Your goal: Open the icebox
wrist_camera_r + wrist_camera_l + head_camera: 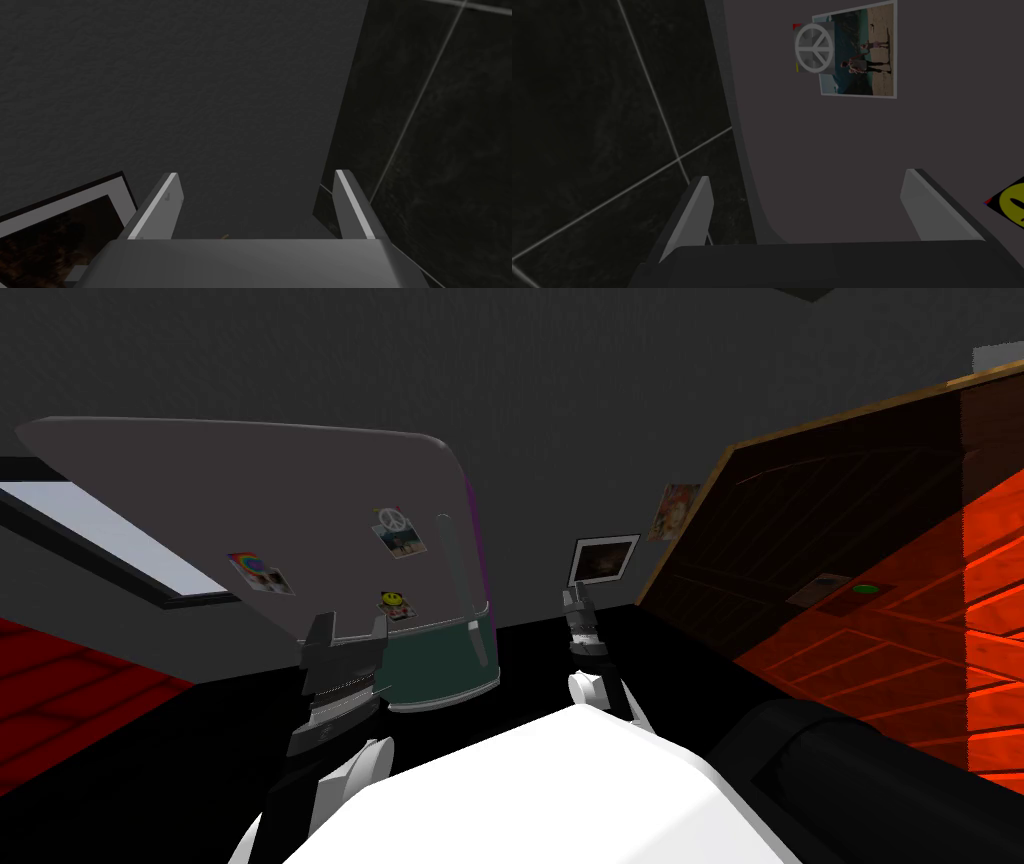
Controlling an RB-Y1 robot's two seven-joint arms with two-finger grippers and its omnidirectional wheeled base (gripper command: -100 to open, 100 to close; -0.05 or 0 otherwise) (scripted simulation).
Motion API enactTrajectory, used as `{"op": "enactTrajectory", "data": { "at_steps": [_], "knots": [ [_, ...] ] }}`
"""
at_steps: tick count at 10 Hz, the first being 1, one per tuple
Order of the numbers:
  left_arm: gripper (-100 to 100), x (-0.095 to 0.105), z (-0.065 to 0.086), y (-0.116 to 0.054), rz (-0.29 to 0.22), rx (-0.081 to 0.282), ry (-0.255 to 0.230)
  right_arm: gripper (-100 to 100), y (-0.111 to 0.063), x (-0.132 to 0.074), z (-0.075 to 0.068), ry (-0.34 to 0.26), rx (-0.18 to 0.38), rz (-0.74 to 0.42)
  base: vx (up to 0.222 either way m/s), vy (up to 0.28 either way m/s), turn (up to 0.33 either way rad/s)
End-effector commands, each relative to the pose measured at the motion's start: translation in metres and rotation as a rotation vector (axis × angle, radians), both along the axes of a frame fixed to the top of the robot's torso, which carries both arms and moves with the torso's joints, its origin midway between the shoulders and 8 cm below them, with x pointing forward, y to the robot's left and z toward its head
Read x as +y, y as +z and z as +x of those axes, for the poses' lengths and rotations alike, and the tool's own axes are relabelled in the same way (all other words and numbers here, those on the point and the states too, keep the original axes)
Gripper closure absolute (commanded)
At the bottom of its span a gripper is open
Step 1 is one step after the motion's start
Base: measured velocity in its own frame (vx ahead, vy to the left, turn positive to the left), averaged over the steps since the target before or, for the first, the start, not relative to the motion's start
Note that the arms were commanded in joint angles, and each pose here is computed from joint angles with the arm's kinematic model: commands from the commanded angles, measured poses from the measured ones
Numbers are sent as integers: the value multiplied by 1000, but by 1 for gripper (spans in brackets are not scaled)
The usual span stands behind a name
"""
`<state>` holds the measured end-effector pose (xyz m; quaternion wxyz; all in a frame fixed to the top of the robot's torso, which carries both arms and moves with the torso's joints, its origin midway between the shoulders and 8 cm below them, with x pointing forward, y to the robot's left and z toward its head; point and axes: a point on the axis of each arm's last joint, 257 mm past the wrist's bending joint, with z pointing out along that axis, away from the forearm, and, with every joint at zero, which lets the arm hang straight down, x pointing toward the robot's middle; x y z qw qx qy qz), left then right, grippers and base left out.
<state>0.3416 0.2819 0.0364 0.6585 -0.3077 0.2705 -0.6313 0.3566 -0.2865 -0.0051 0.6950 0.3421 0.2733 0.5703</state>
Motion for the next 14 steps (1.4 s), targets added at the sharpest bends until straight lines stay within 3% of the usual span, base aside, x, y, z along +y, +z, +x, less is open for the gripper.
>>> {"op": "enactTrajectory", "data": {
  "at_steps": [1,9,10,14],
  "knots": [
    [0,0,0,0,0,0,0,0,0,0,0,0,0,0,0,0,0],
    [0,0,0,0,0,0,0,0,0,0,0,0,0,0,0,0,0],
    [-100,-3,3,-4,28,7,-15,0,0,0,0,0,0,0,25,-13,4],
    [-100,-4,17,-29,69,30,-39,0,0,0,0,0,0,0,52,-64,8]
  ]
}}
